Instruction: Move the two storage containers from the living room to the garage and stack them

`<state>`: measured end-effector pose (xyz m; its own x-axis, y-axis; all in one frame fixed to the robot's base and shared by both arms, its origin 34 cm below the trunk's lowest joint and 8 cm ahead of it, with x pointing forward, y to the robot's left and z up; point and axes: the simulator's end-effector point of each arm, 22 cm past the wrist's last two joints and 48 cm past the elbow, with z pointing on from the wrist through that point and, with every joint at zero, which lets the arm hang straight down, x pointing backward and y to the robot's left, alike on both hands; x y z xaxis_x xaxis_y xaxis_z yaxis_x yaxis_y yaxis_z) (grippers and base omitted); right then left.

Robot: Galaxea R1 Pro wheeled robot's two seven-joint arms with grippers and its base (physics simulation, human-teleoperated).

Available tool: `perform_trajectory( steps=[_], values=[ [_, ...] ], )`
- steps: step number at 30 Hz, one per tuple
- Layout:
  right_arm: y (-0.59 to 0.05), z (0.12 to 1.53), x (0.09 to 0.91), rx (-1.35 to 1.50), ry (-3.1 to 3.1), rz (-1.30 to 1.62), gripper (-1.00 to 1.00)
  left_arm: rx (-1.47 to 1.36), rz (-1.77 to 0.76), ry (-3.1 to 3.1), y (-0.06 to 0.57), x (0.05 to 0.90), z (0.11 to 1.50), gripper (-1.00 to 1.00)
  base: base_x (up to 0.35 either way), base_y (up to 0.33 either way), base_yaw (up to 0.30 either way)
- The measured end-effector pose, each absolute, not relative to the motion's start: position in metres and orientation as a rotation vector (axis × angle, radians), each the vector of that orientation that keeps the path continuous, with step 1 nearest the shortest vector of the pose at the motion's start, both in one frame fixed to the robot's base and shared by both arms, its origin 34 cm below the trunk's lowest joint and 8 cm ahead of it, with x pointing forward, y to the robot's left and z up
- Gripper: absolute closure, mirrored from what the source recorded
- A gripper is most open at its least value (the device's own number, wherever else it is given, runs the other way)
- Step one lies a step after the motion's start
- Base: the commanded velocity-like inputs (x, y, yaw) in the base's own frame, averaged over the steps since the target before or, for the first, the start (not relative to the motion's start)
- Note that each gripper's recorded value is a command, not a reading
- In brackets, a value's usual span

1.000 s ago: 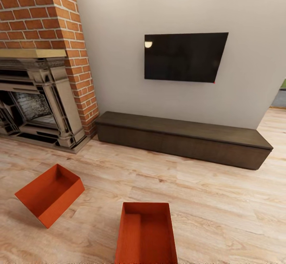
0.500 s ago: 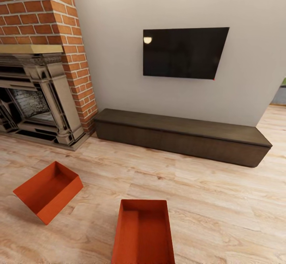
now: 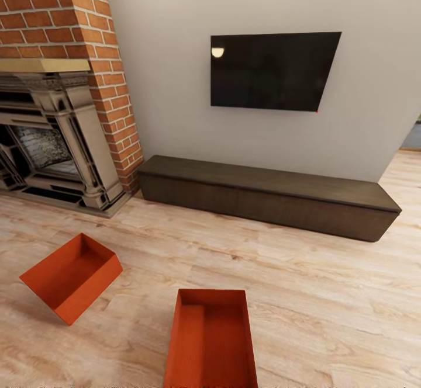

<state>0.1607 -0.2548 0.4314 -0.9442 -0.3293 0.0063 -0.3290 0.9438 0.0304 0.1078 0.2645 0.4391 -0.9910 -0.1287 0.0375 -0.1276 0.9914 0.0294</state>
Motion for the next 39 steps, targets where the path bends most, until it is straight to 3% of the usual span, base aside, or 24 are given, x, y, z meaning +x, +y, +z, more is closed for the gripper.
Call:
perform_trajectory(
  steps=[39],
  values=[
    [-0.254,0.431,0.136,0.509,-3.027,-0.062,-1.00,0.188,-0.040,-3.035,0.263,0.084,0.442,-1.00,0.000,0.000,0.000]
  ],
)
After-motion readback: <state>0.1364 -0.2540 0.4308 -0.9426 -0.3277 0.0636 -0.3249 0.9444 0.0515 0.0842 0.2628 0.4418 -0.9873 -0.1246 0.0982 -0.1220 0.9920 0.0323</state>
